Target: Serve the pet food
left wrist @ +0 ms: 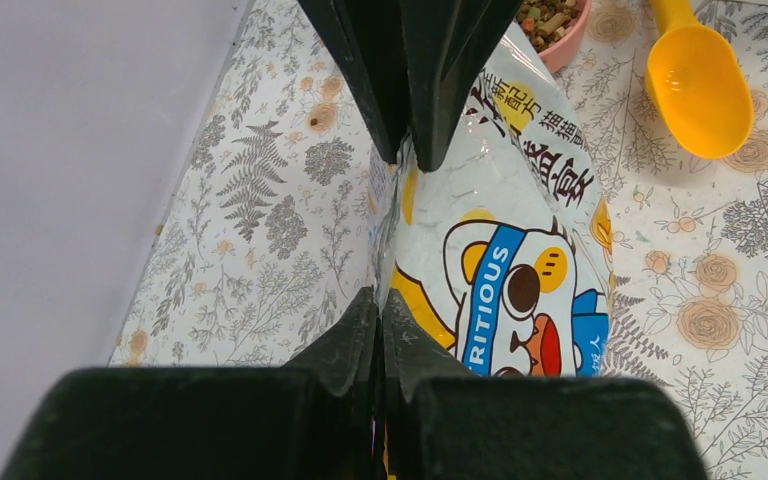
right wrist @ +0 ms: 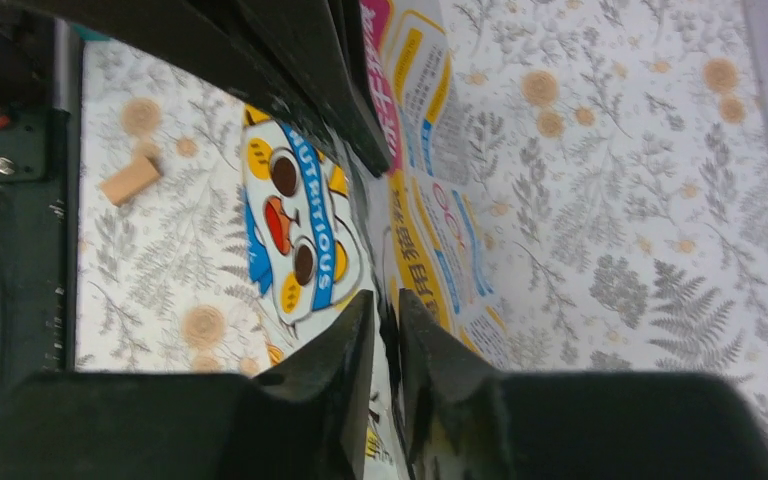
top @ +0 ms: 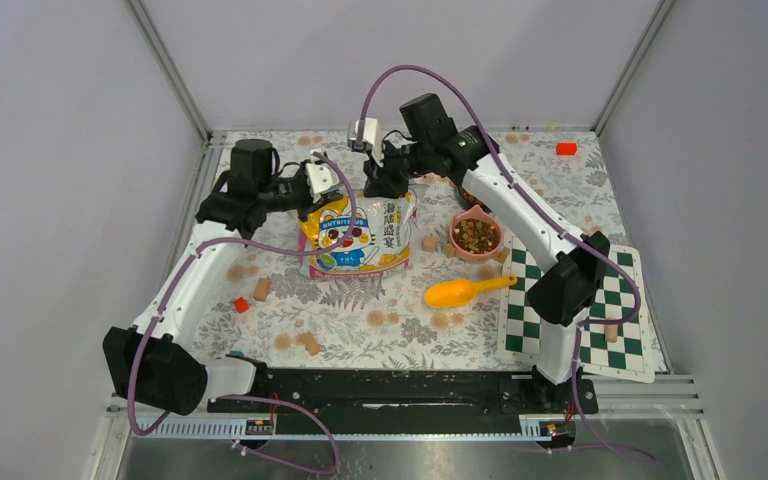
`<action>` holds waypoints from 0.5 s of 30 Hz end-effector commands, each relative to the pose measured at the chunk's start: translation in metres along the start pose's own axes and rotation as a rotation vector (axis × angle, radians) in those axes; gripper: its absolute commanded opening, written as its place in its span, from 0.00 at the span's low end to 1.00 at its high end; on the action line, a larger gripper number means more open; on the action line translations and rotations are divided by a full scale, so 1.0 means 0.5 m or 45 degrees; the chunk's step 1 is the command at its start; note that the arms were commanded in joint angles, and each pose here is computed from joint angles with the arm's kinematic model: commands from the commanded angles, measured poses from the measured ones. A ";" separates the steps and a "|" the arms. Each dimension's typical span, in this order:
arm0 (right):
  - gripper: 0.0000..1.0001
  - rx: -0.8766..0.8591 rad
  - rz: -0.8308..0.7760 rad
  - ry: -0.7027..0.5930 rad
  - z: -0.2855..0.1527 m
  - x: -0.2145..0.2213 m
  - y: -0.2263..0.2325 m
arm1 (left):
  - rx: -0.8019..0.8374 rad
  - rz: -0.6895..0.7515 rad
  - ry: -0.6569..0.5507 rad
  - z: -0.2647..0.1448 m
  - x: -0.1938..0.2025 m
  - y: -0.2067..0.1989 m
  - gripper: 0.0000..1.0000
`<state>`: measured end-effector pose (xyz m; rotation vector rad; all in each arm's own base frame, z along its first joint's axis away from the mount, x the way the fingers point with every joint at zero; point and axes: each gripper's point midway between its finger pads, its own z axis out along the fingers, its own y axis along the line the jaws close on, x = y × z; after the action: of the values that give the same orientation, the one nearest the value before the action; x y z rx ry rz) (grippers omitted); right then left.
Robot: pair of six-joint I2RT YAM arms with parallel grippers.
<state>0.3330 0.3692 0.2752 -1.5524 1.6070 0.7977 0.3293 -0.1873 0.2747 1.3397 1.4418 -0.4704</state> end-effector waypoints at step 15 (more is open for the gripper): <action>0.00 0.151 -0.073 0.099 -0.068 0.024 -0.039 | -0.062 0.109 -0.048 -0.021 -0.041 0.023 0.00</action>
<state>0.3453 0.3503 0.2592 -1.5593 1.6692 0.7015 0.3307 -0.1860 0.2746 1.3406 1.4426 -0.4568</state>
